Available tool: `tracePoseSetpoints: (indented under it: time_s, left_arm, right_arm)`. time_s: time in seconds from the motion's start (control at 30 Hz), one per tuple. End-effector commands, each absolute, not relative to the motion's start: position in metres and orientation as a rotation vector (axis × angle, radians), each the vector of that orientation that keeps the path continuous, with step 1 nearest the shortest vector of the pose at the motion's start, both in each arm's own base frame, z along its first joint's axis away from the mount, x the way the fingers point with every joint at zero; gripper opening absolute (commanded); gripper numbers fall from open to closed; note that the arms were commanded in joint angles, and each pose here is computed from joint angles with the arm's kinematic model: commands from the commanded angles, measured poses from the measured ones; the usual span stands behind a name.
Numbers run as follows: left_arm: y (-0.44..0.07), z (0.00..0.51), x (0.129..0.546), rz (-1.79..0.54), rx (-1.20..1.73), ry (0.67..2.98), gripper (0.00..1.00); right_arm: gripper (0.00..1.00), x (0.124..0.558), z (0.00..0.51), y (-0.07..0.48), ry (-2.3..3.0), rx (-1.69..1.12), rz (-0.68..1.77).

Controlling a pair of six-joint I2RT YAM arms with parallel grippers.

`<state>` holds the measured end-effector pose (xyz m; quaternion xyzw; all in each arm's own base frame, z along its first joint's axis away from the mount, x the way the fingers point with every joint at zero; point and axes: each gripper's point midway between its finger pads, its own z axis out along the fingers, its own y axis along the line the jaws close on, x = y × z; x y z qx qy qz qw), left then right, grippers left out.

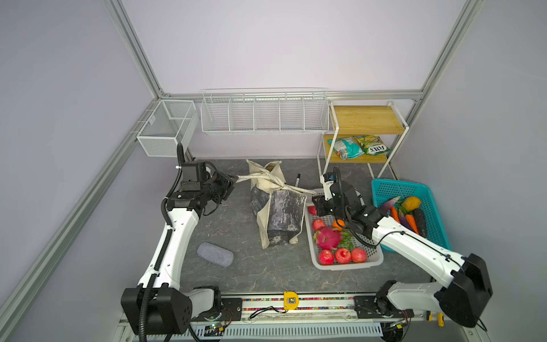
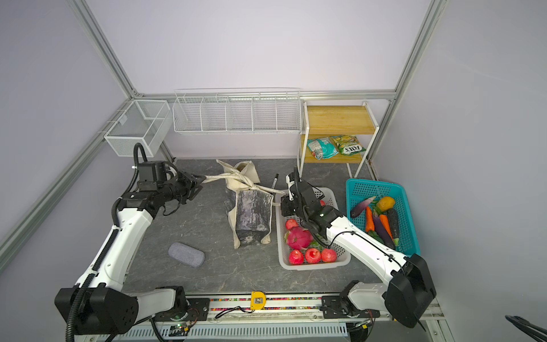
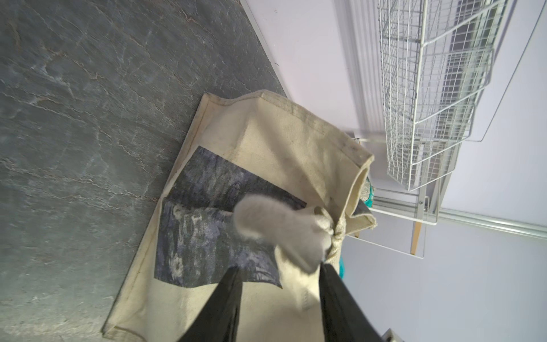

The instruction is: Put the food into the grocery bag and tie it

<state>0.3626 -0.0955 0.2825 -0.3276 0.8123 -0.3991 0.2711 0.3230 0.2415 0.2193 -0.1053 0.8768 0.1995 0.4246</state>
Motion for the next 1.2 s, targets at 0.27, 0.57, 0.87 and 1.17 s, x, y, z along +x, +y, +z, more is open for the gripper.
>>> tracePoseSetpoints:
  time_s: [0.27,0.57,0.87,1.17]
  left_arm:
    - [-0.086,0.324,0.352,-1.001,-0.826,2.121,0.64]
    - [-0.066,0.373,0.339,-0.878,-0.771,2.017,1.00]
    - [-0.015,0.429,0.320,-0.540,-0.729,1.822,1.00]
    - [0.038,0.450,0.308,-0.165,-0.688,1.621,0.98]
  right_arm:
    - [0.55,0.322,0.247,0.239,2.107,-0.296,0.491]
    - [0.92,0.314,0.276,0.230,2.021,-0.372,0.458]
    - [0.88,0.325,0.314,0.188,1.917,-0.356,0.306]
    - [0.89,0.358,0.307,0.098,1.896,-0.105,0.105]
